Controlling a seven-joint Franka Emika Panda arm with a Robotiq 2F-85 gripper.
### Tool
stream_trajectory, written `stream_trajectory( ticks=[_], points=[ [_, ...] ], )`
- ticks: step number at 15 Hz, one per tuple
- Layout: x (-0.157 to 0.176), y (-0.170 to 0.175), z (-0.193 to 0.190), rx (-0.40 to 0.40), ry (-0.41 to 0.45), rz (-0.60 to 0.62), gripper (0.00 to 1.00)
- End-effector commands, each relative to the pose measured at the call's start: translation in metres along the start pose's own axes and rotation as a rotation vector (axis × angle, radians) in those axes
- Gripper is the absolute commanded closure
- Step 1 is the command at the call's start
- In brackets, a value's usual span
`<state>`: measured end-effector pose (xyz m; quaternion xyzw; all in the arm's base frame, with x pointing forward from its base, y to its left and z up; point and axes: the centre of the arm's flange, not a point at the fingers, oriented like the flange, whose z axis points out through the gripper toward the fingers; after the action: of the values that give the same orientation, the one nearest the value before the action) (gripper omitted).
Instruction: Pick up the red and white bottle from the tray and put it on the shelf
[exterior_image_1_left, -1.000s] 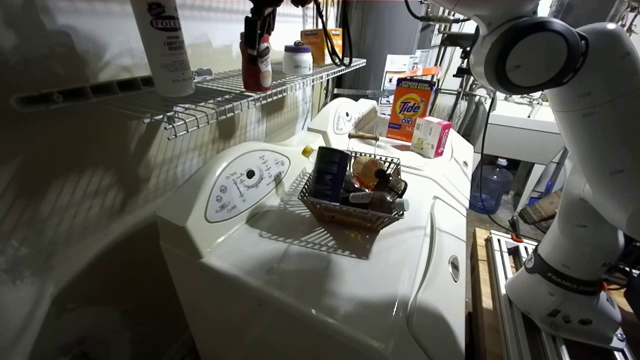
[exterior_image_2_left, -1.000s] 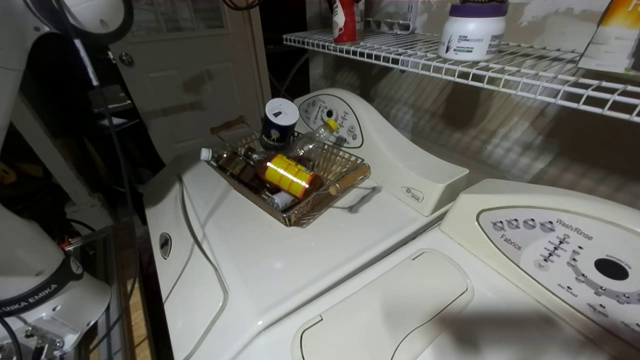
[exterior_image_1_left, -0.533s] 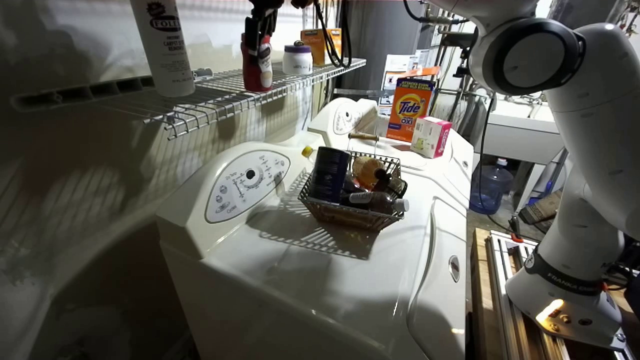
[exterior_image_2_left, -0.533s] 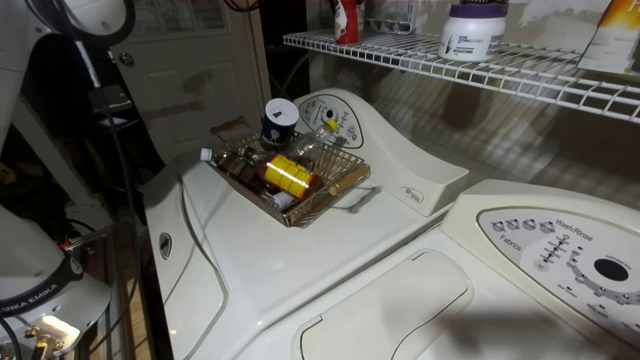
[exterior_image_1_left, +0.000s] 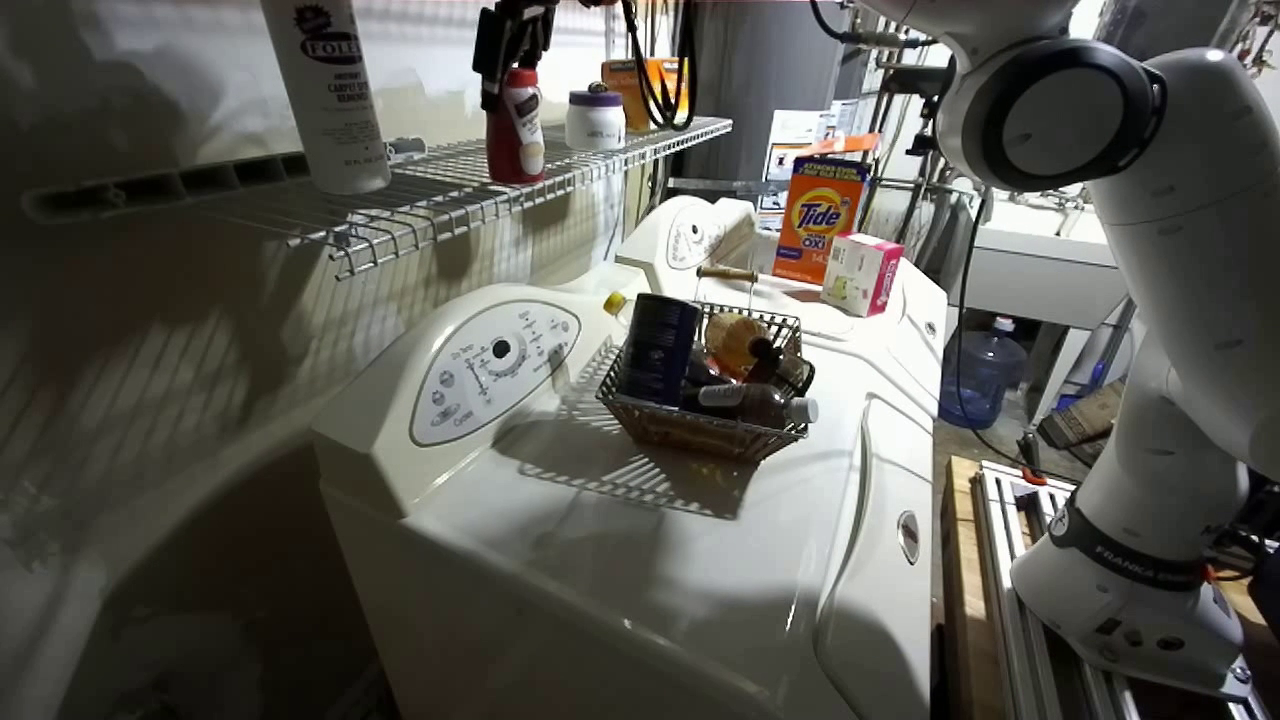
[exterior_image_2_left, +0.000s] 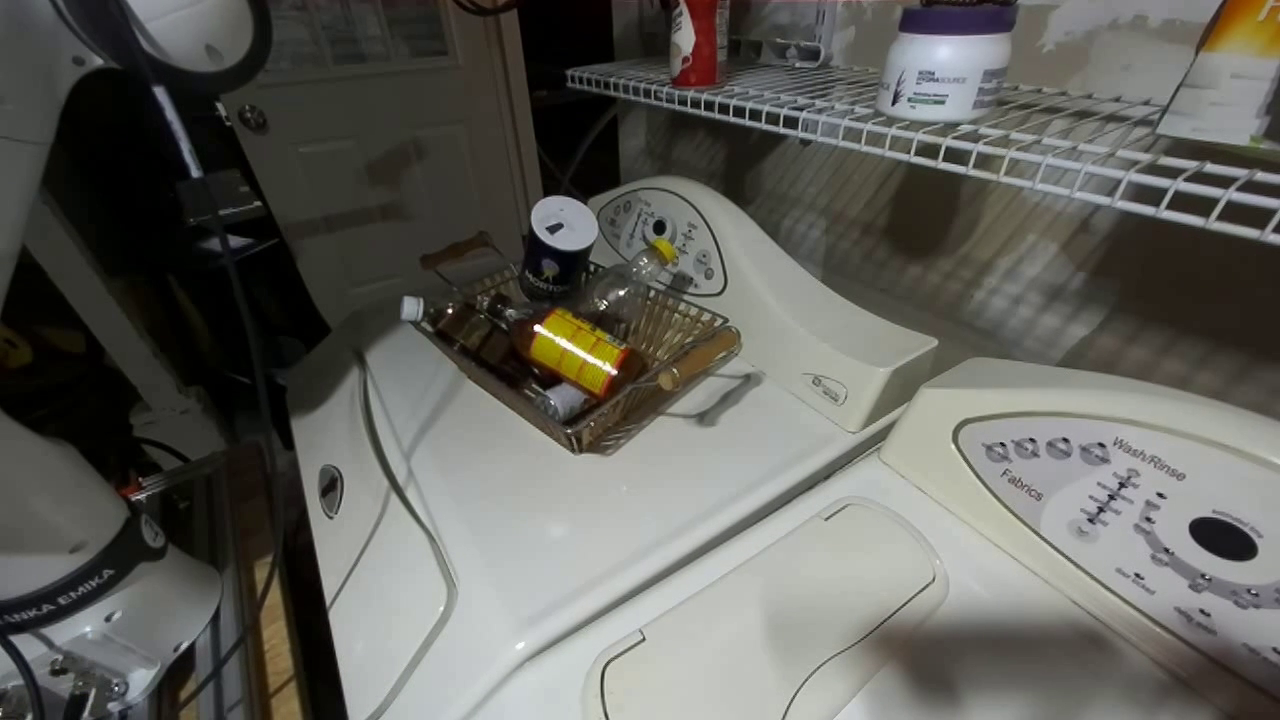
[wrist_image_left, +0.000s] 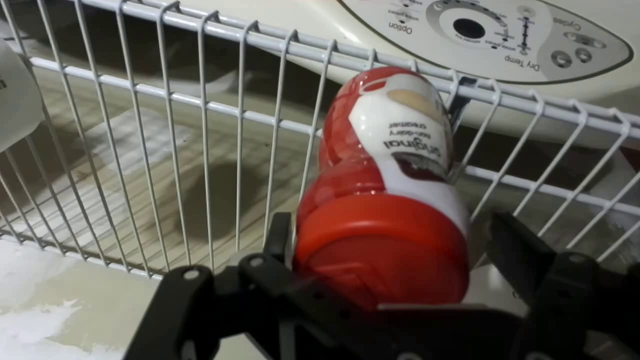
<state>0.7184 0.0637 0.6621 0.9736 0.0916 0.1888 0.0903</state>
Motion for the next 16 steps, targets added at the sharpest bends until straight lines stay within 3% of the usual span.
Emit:
stream_trajectory(
  ticks=[1, 5, 9, 16],
  points=[
    [0.007, 0.005, -0.007, 0.085, 0.048, 0.088, 0.0],
    [-0.009, 0.009, -0.014, 0.115, 0.117, 0.14, 0.0],
    [-0.019, 0.01, -0.02, 0.083, 0.17, 0.172, 0.0],
    [-0.049, 0.008, -0.031, 0.043, 0.15, 0.232, 0.0]
  ],
)
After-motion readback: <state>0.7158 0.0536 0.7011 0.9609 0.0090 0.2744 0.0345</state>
